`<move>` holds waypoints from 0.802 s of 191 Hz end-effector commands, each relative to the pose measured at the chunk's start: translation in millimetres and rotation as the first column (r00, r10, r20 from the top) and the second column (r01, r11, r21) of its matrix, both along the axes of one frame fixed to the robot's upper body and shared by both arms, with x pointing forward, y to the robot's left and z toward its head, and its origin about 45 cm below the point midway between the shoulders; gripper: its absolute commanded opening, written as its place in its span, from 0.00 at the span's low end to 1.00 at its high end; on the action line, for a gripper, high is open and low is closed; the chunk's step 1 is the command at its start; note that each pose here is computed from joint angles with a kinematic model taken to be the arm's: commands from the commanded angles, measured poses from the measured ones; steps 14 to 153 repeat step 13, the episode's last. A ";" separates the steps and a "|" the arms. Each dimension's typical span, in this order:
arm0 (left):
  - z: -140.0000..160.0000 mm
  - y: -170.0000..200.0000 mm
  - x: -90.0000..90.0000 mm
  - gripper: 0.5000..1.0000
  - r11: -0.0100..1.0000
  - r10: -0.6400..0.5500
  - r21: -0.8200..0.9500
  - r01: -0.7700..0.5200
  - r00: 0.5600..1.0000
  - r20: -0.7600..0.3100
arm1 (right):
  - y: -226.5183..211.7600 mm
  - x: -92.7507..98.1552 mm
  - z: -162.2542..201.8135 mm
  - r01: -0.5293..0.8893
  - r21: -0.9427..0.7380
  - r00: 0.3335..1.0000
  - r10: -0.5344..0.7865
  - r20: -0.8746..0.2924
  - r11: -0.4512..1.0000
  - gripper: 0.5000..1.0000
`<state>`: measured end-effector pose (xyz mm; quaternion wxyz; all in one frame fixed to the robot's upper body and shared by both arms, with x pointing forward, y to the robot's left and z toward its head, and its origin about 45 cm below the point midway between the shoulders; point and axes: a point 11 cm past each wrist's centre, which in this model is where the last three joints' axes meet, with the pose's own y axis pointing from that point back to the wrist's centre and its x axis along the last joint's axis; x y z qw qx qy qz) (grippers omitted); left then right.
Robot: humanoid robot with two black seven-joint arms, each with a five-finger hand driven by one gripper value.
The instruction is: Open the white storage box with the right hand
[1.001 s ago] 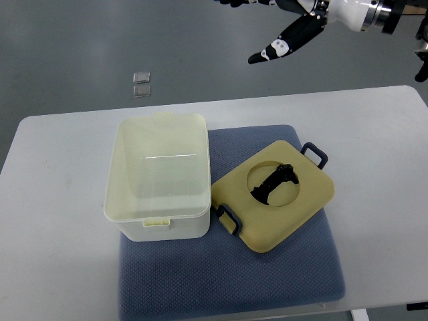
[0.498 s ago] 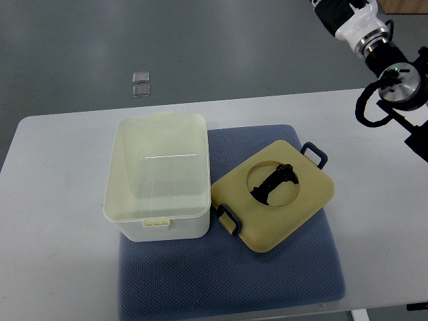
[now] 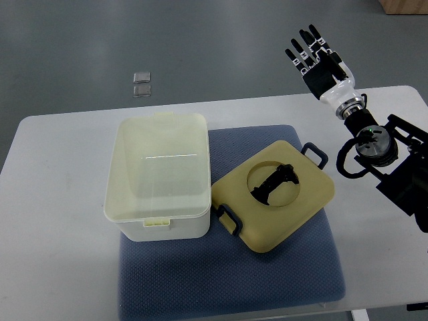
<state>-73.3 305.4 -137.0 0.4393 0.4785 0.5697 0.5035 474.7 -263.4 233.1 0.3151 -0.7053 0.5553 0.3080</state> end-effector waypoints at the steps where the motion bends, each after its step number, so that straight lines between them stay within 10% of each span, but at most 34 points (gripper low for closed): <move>1: 0.1 0.1 -0.6 1.00 1.000 0.000 0.000 0.000 1.000 -0.001 | -6.3 -3.6 -7.3 0.004 0.007 1.000 -0.004 0.004 1.000 0.86; 153: 0.1 0.1 -0.6 1.00 1.000 0.000 0.000 0.000 1.000 -0.001 | -7.9 -4.4 -9.4 0.004 0.008 1.000 -0.004 0.006 1.000 0.86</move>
